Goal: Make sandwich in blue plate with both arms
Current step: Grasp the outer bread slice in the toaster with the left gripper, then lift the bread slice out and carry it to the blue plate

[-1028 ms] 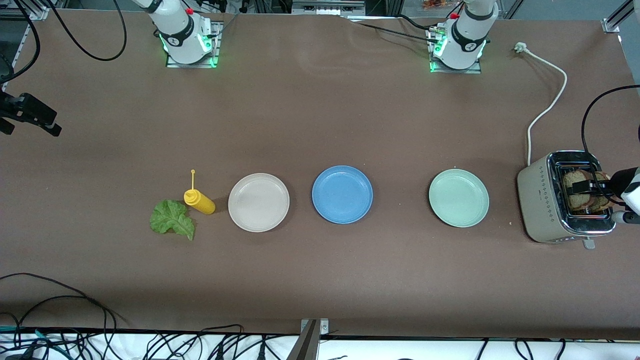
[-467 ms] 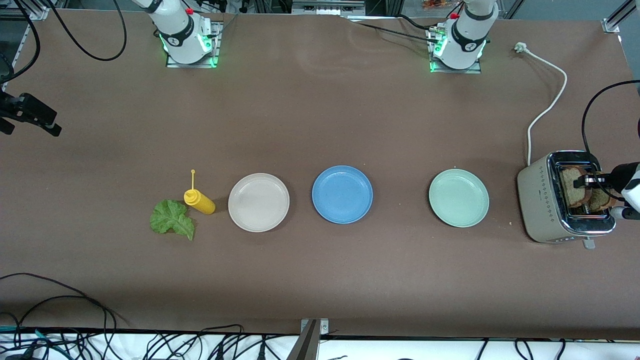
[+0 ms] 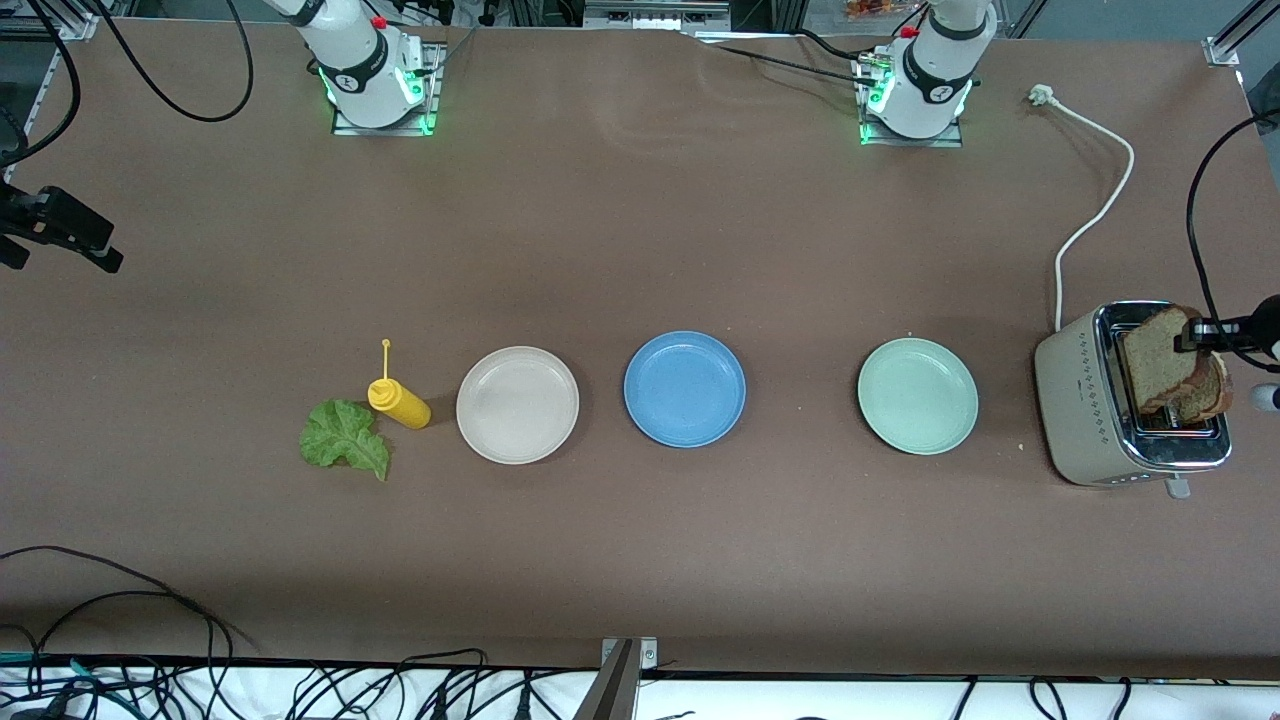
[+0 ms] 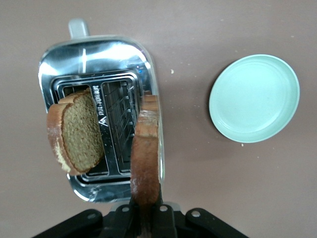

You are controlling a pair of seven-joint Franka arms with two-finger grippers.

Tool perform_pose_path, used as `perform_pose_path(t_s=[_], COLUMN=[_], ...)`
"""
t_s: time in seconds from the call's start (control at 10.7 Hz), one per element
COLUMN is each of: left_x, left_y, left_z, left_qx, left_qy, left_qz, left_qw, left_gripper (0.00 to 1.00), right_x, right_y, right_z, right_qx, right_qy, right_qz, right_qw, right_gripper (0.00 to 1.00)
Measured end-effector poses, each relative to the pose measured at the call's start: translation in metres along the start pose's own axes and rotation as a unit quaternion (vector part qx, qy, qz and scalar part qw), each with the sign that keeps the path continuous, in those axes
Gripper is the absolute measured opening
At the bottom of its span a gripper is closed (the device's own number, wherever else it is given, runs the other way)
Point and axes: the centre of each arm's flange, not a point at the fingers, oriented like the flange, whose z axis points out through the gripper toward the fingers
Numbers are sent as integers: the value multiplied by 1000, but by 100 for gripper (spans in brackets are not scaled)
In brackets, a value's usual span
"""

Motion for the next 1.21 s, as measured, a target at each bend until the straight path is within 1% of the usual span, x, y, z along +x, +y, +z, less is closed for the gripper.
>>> perform_pose_path(t_s=[0.09, 0.19, 0.37, 0.56, 0.65, 0.75, 0.84, 0.93, 1.12, 1.21], left_x=[-3, -7, -14, -14, -13, -10, -4, 5, 20, 27], left_y=[29, 64, 138, 209, 242, 269, 287, 304, 346, 369], left_z=[-22, -39, -58, -58, -50, -36, -18, 0, 26, 36], left_qx=[27, 45, 58, 58, 41, -2, -54, -102, -164, -202], left_qy=[2, 0, -9, -16, -21, -31, -46, -58, -56, -50], left_qz=[20, 39, 79, 136, 160, 179, 189, 197, 207, 205], left_qw=[999, 998, 995, 989, 986, 983, 979, 973, 963, 956], left_gripper=[9, 9, 9, 9, 9, 9, 9, 9, 9, 9], right_x=[0, 0, 0, 0, 0, 0, 0, 0, 0, 0], right_y=[0, -1, -1, 0, 0, 0, 0, 0, 0, 0], right_z=[0, 0, 0, 0, 0, 0, 0, 0, 0, 0], right_qx=[0, 0, 0, 0, 0, 0, 0, 0, 0, 0], right_qy=[0, 0, 0, 0, 0, 0, 0, 0, 0, 0], right_qz=[0, -1, -1, 0, 0, 0, 0, 0, 0, 0], right_qw=[1000, 1000, 1000, 1000, 1000, 1000, 1000, 1000, 1000, 1000], right_gripper=[100, 100, 100, 100, 100, 100, 100, 100, 100, 100])
